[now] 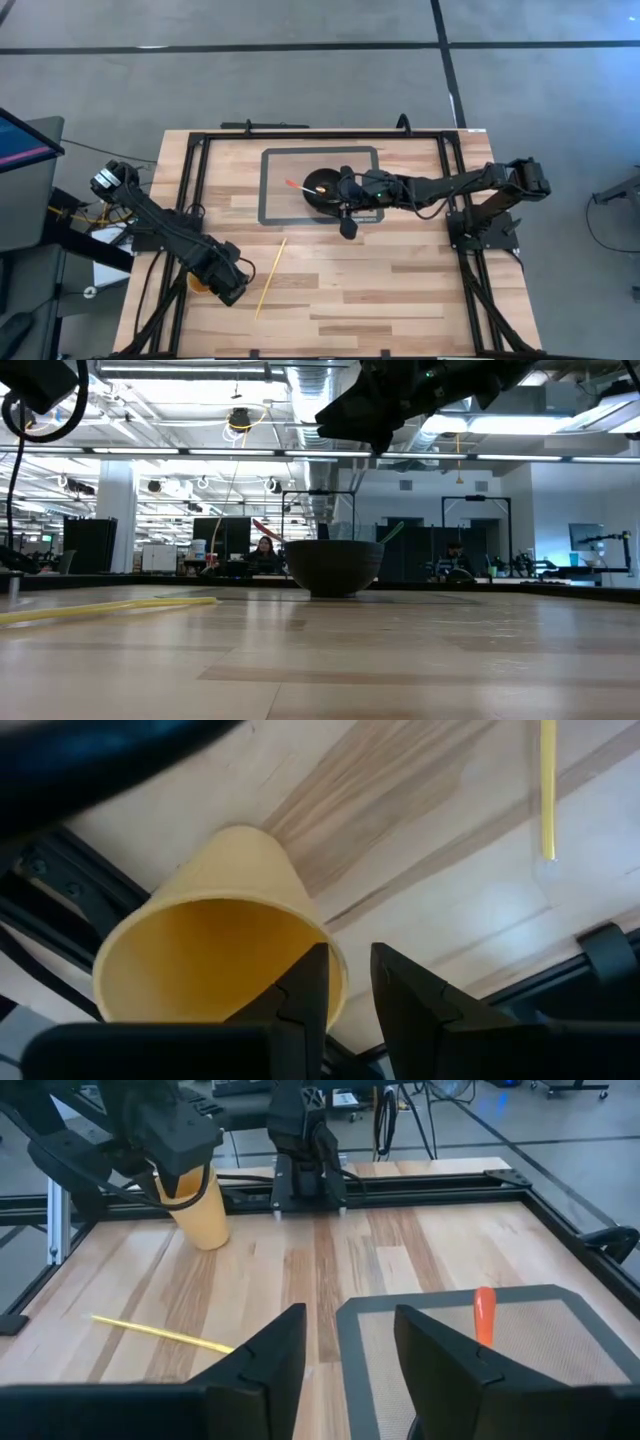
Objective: Pick & Place Utensil
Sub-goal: Put the yellow cup on the transparent silicone mat to the top right of the black bowl
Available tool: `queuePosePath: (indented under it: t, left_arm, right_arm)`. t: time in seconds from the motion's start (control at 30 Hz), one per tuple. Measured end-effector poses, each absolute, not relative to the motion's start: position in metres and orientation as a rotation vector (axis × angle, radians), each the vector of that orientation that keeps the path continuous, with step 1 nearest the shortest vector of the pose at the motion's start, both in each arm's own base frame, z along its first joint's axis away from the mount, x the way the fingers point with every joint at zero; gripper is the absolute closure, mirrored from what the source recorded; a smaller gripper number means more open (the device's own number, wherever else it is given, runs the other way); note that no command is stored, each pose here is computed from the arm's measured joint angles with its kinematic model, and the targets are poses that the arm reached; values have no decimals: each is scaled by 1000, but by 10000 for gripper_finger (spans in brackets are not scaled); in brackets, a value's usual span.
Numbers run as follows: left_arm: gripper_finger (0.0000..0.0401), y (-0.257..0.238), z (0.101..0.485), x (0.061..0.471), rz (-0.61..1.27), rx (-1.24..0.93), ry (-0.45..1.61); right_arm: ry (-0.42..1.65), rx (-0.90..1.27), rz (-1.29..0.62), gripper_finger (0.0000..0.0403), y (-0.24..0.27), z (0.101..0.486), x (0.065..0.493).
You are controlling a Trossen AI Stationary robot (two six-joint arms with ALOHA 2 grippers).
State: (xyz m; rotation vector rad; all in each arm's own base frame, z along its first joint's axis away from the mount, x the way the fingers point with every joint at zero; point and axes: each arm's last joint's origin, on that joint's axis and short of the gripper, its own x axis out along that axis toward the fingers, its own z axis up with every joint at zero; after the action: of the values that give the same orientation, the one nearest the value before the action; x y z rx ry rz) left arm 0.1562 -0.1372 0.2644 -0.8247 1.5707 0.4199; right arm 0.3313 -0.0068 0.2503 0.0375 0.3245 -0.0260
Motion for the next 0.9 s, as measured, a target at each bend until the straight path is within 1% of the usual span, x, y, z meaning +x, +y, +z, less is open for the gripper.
queuePosePath:
  t: [0.27,0.57,0.8,0.9]
  left_arm:
    - [323,-133,272,151,420,-894,1557]
    - [323,-133,273,151,436,-924,1545]
    - [323,-137,272,148,451,-858,1457]
    - [323,-141,272,144,440,-840,1456]
  right_arm:
    - [324,38,-26,261,-7,250,331]
    - [324,38,-26,264,-7,250,331]
    - [325,38,-26,266,-7,250,331]
    - [325,38,-26,266,-7,250,331]
